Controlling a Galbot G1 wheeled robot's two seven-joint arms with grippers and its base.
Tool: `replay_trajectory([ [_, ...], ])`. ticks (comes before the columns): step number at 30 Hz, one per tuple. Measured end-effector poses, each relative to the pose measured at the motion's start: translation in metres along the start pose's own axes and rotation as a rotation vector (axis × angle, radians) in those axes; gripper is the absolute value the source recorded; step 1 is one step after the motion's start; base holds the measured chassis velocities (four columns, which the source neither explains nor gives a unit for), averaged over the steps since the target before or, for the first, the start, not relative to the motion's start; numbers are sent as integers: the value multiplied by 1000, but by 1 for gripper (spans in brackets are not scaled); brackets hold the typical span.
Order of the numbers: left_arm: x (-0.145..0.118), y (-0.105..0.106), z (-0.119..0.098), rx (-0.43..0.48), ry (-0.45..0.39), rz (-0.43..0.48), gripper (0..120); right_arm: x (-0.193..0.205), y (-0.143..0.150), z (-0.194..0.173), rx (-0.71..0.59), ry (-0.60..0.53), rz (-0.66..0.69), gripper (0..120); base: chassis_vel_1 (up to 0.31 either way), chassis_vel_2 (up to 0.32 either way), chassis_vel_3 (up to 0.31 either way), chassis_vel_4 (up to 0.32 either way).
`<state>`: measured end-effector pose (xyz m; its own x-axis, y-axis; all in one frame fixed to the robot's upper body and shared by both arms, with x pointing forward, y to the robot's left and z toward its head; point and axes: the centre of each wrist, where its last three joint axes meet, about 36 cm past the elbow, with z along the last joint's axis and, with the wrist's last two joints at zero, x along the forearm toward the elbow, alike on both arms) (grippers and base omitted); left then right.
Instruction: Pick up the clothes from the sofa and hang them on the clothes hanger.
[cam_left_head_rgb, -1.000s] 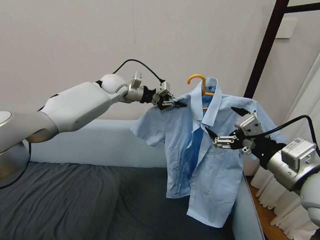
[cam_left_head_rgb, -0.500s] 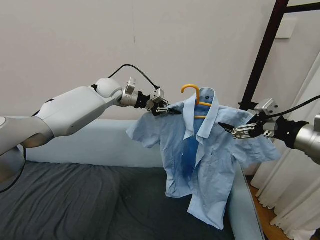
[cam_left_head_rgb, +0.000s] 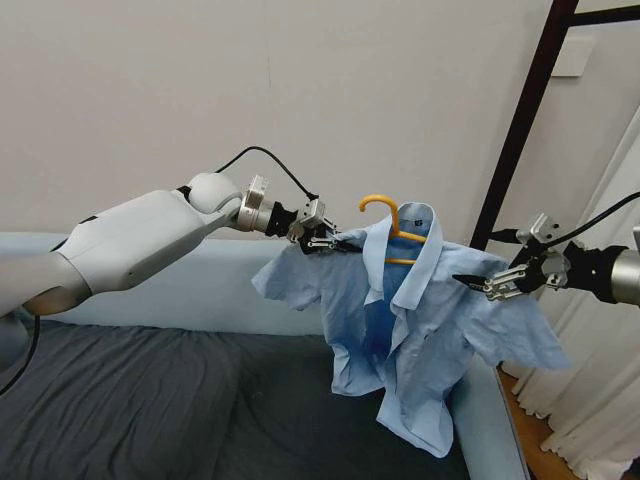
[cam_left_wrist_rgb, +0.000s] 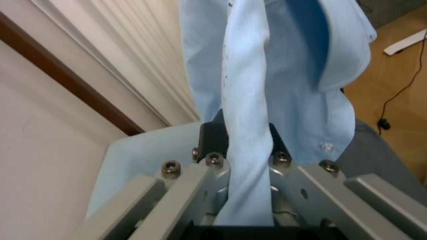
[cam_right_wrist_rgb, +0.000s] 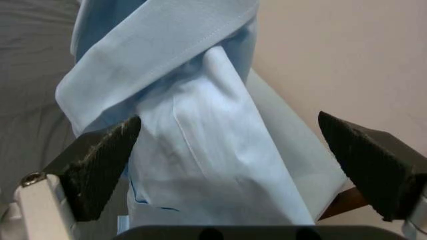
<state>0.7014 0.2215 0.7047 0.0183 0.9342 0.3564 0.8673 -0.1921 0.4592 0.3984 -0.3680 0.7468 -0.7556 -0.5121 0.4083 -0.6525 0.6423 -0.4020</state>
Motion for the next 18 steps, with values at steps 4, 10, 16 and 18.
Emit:
replay_trajectory([
  [4, -8, -3, -2, -6, -3, 19, 1, -3, 7, 2, 4, 17, -18, 98, 0, 0, 0, 0],
  [10, -17, -5, -6, -15, -4, 42, 1, -3, 11, 2, 10, 36, -19, 84, 0, 0, 0, 0],
  [16, -25, -7, -10, -22, -9, 61, 1, -5, 12, 7, 17, 62, -29, 59, 0, 0, 0, 0],
  [18, -28, -9, -11, -24, -9, 70, 1, -6, 15, 6, 17, 62, -42, 49, 0, 0, 0, 0],
])
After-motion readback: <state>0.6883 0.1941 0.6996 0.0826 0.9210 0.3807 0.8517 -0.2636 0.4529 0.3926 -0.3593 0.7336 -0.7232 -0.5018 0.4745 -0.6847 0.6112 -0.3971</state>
